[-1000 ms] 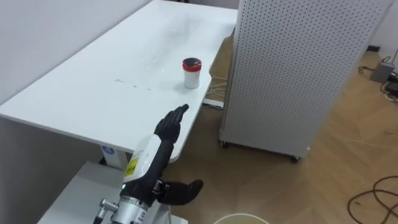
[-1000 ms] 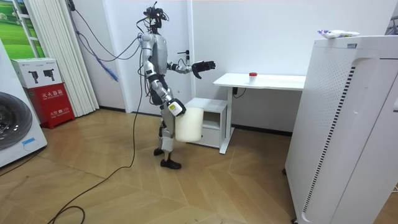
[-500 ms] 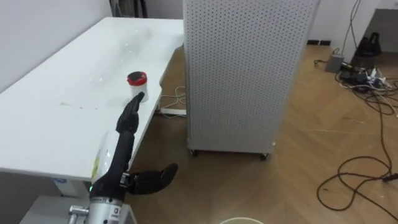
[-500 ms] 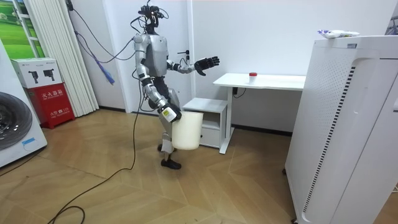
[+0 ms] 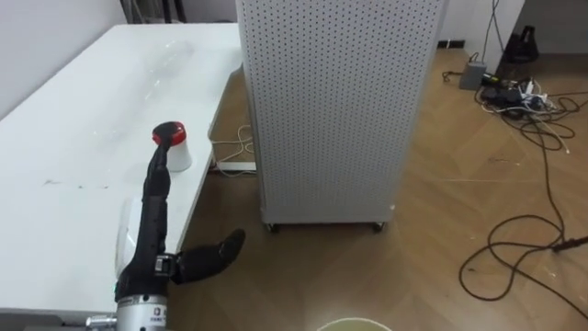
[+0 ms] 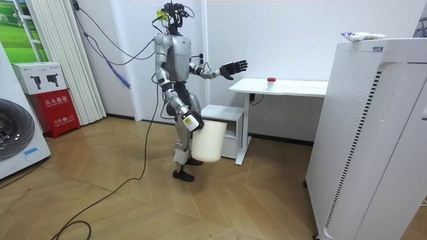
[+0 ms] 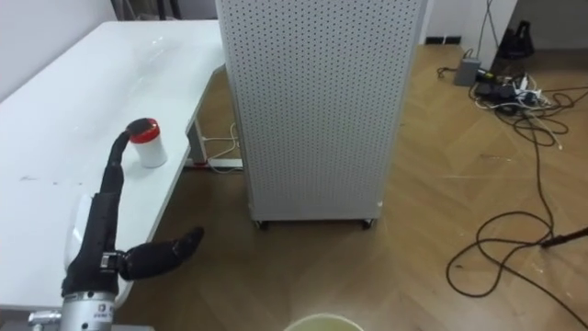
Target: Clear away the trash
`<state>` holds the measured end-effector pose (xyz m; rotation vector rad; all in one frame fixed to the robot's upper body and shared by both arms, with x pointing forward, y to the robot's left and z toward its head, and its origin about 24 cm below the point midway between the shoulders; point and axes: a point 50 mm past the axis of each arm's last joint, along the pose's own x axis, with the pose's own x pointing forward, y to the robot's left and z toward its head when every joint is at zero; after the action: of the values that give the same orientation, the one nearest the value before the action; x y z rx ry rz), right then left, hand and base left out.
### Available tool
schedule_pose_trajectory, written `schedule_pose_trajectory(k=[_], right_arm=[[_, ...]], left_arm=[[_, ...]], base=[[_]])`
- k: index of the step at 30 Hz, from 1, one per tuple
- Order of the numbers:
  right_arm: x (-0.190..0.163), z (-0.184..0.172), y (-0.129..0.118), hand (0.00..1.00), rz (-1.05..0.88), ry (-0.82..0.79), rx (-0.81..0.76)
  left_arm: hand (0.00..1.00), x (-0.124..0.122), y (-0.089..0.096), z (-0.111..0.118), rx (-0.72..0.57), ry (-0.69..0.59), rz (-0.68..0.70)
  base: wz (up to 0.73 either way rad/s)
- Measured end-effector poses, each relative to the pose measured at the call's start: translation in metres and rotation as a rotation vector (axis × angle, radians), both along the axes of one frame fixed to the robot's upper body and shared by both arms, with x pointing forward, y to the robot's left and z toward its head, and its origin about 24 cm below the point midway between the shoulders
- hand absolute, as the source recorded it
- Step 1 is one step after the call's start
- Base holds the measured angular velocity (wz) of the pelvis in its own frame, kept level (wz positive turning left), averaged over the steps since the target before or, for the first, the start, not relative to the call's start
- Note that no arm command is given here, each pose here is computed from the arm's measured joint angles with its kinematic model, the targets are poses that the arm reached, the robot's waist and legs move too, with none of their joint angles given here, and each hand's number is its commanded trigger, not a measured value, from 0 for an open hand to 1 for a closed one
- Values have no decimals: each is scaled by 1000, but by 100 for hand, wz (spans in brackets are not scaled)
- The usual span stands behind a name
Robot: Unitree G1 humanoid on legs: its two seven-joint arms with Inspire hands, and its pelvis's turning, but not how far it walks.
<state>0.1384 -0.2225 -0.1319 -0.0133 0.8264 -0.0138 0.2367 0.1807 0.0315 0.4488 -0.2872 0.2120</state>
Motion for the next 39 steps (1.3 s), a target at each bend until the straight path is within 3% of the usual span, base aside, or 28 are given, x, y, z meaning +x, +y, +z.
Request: schedule_pose_trajectory(k=[19,39], right_arm=[[7,5,1,100,-22,-38,-23],[-2,0,-6,100,-11,18,-2]], left_arm=[[0,1,9,3,-30,-18,60],[0,-7,23,-14,-20,46,134]], base=[[2],[2]])
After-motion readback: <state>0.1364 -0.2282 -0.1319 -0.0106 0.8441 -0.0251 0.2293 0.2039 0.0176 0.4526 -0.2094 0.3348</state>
